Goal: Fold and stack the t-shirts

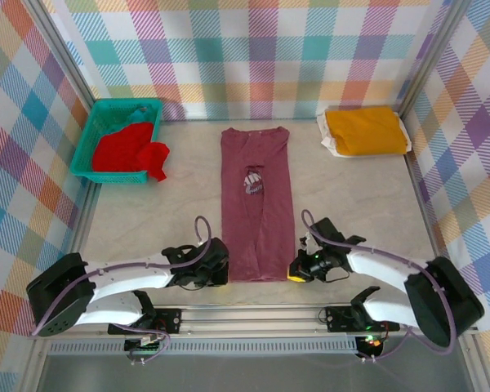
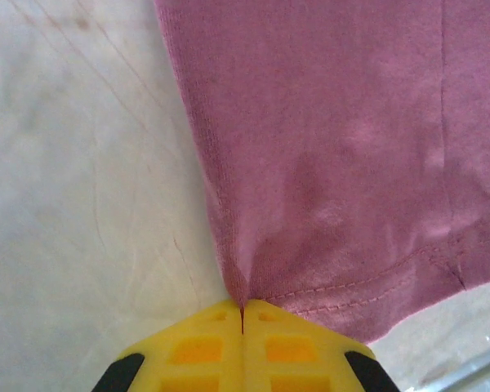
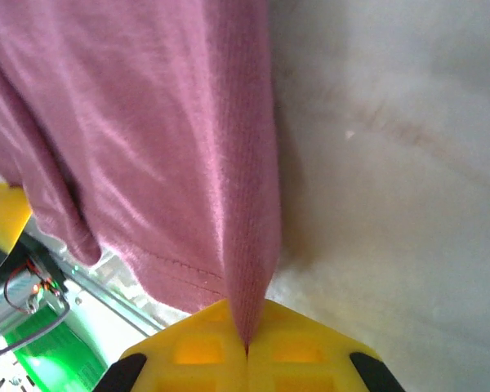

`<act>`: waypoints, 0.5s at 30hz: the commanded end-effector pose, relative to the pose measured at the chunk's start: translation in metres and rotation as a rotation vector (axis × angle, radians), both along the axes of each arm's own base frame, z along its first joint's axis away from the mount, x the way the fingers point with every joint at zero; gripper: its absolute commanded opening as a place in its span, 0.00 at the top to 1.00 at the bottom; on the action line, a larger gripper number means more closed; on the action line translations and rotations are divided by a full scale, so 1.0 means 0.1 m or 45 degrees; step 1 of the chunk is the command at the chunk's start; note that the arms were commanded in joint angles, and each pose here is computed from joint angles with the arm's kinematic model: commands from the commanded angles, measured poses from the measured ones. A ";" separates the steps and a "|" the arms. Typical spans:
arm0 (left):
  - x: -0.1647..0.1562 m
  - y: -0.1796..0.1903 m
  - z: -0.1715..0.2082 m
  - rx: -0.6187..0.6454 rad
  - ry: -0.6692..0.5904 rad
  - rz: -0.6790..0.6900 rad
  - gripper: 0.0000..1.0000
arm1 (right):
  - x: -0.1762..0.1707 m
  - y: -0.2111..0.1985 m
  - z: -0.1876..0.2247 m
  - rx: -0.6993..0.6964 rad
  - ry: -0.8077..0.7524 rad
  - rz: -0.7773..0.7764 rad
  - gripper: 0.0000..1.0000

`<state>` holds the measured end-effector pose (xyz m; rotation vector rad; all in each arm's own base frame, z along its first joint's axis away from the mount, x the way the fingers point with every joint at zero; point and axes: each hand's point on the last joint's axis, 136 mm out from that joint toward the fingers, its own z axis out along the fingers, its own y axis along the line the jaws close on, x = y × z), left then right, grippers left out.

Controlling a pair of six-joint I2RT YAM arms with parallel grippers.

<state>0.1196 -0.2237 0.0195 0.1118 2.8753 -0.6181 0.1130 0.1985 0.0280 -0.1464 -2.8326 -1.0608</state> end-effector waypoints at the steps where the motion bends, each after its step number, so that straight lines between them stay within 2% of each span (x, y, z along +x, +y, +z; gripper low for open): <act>1: -0.18 0.04 -0.01 -0.005 0.053 -0.038 1.00 | -0.22 -0.06 0.01 0.027 0.044 0.025 1.00; 10: 0.05 0.06 0.46 -0.049 -0.123 -0.010 1.00 | 0.05 0.01 0.30 0.047 -0.115 -0.015 1.00; 15: 0.50 0.09 0.87 -0.184 -0.196 0.139 1.00 | 0.44 0.06 0.61 0.043 -0.249 -0.056 1.00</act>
